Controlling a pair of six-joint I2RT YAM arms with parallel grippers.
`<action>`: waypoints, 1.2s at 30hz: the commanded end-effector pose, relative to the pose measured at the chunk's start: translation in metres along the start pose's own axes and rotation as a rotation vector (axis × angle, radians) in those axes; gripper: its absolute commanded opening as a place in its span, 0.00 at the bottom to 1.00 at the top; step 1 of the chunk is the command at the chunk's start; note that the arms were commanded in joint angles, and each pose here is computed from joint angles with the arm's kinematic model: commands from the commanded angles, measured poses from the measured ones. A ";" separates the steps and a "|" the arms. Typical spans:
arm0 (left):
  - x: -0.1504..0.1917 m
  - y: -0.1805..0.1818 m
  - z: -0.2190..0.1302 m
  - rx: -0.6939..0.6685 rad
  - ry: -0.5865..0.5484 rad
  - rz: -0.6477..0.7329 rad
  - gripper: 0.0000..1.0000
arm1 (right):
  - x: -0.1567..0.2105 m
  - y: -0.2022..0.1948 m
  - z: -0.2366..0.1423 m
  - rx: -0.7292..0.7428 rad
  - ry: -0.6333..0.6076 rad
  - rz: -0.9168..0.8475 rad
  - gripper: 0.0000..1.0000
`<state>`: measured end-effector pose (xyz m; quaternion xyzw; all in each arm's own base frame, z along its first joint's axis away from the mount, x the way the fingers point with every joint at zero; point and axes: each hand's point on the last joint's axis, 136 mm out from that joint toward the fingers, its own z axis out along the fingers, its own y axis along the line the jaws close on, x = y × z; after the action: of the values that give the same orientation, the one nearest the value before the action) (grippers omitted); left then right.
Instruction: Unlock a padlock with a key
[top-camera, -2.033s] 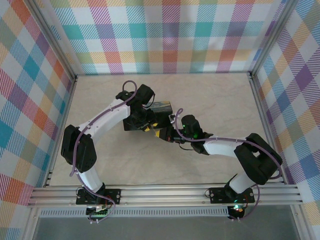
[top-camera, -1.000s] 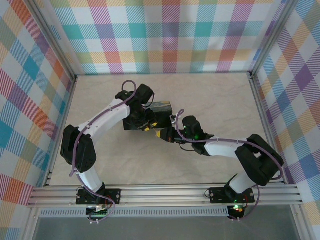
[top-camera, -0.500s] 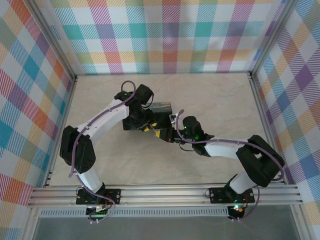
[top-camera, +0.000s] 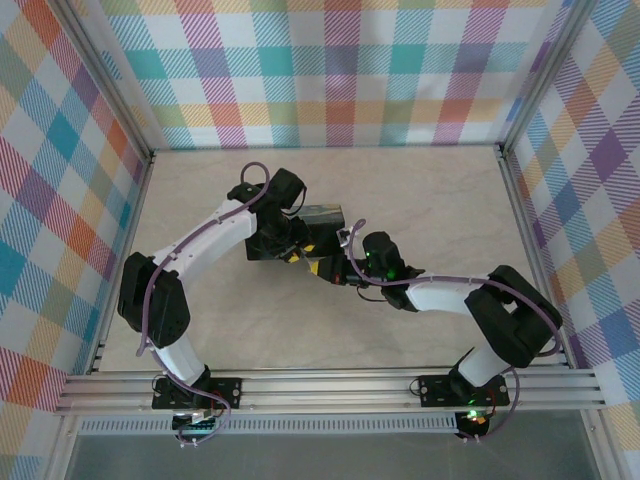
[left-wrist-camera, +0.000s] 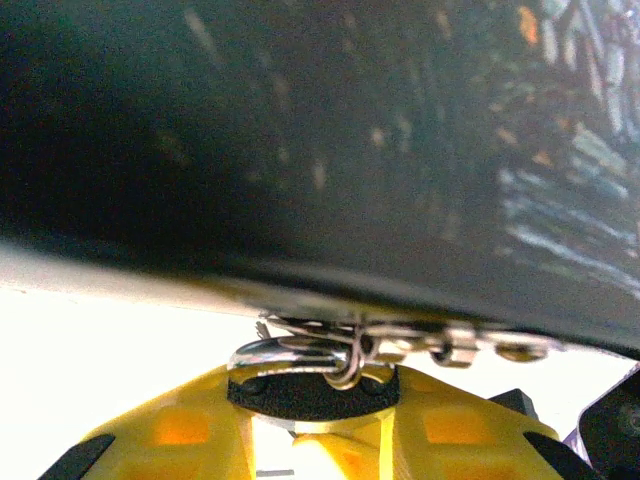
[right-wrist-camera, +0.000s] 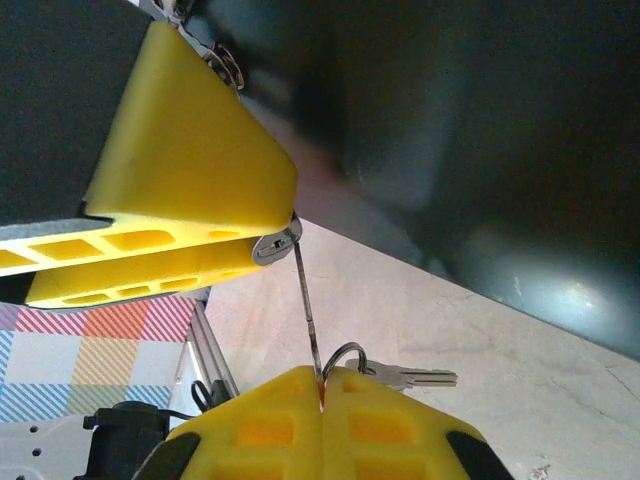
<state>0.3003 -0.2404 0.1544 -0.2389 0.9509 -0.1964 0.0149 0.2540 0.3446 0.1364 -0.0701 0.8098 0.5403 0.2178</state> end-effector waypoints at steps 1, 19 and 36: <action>0.003 -0.007 -0.018 0.067 -0.001 -0.001 0.00 | -0.015 0.025 0.001 -0.074 -0.044 -0.057 0.01; -0.002 -0.004 -0.023 0.064 -0.008 -0.008 0.00 | -0.015 0.026 -0.005 -0.076 -0.064 -0.073 0.02; -0.001 -0.007 -0.027 0.080 -0.008 -0.015 0.00 | -0.017 0.025 -0.006 -0.085 -0.095 -0.078 0.02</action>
<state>0.3035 -0.2351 0.1592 -0.2482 0.9470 -0.2029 0.0175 0.2588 0.3450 0.1472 -0.0733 0.7947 0.5505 0.2450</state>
